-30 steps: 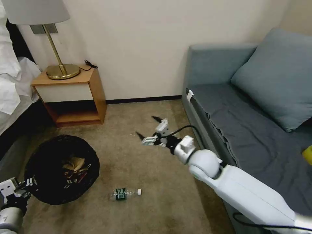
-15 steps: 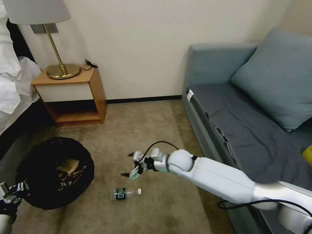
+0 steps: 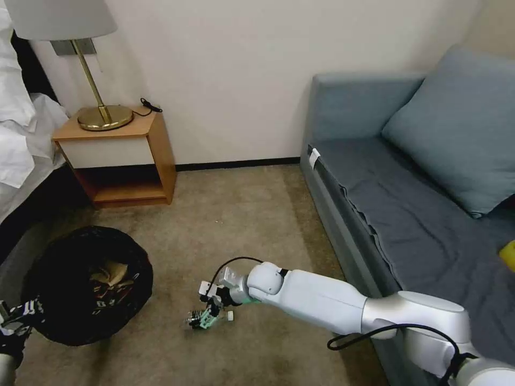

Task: Pick up the trash bin, then pick up the garbage on the floor and place it into the trash bin.

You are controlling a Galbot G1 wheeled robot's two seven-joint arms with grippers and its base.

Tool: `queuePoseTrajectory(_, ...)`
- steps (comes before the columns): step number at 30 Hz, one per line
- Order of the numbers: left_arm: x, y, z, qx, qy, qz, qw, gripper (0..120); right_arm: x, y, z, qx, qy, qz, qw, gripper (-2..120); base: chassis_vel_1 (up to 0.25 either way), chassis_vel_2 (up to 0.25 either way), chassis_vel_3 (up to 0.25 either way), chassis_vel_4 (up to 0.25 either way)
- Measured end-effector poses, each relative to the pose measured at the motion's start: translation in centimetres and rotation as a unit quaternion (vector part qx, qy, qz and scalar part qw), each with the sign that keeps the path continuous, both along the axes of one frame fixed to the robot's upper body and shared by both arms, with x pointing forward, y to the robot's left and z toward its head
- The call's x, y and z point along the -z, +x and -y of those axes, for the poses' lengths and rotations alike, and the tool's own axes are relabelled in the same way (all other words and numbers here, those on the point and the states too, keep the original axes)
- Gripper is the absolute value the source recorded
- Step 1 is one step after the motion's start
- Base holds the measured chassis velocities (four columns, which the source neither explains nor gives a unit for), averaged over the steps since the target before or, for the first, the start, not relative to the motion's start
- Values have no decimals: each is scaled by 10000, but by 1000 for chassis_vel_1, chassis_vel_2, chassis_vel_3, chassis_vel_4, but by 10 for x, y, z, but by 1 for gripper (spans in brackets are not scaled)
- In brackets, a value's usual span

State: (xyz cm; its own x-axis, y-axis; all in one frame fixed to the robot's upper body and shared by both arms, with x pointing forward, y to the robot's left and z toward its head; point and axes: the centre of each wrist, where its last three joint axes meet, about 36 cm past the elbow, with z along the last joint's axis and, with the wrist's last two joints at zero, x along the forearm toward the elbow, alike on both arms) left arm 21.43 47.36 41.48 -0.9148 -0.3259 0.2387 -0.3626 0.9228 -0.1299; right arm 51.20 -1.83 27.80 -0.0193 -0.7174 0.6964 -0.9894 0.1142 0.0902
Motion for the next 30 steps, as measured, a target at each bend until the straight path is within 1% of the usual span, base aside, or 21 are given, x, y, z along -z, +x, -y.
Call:
queuePoseTrajectory(1,-1,1,-1,30,24,-5,10000,2,10,1,2,22,-64,-15,10000,100,0,0,0,0)
queuePoseTrajectory(2,-1,1,-1,30,24,-5,10000,2,10,1,2,22,-64,-15,10000,100,0,0,0,0)
queuePoseTrajectory(5,-4,4,-3,104,74,16,9999,2,30,3,2,102,-166,-7,9998,100,0,0,0,0)
queuePoseTrajectory(11,-6,7,-2,155,92,57,9998,2,47,1,3,161,-250,13,9996,100,0,0,0,0)
queuePoseTrajectory(14,-6,8,-1,162,80,56,9998,2,59,-1,7,182,-332,86,9992,100,0,0,0,0)
queuePoseTrajectory(18,0,8,1,151,47,7,9999,2,73,-3,9,272,-408,203,9986,100,0,0,0,0)
queuePoseTrajectory(24,1,8,2,142,41,7,9999,2,79,-3,6,361,-454,321,9978,100,0,0,0,0)
queuePoseTrajectory(25,1,8,3,133,39,7,9999,2,80,-3,4,374,-482,371,9974,98,0,0,0,0)
queuePoseTrajectory(28,2,7,3,113,32,-4,9999,2,81,-2,2,388,-502,411,9971,84,0,0,0,0)
queuePoseTrajectory(30,3,7,4,110,31,-8,9999,2,81,-2,3,386,-497,418,9971,82,0,0,0,0)
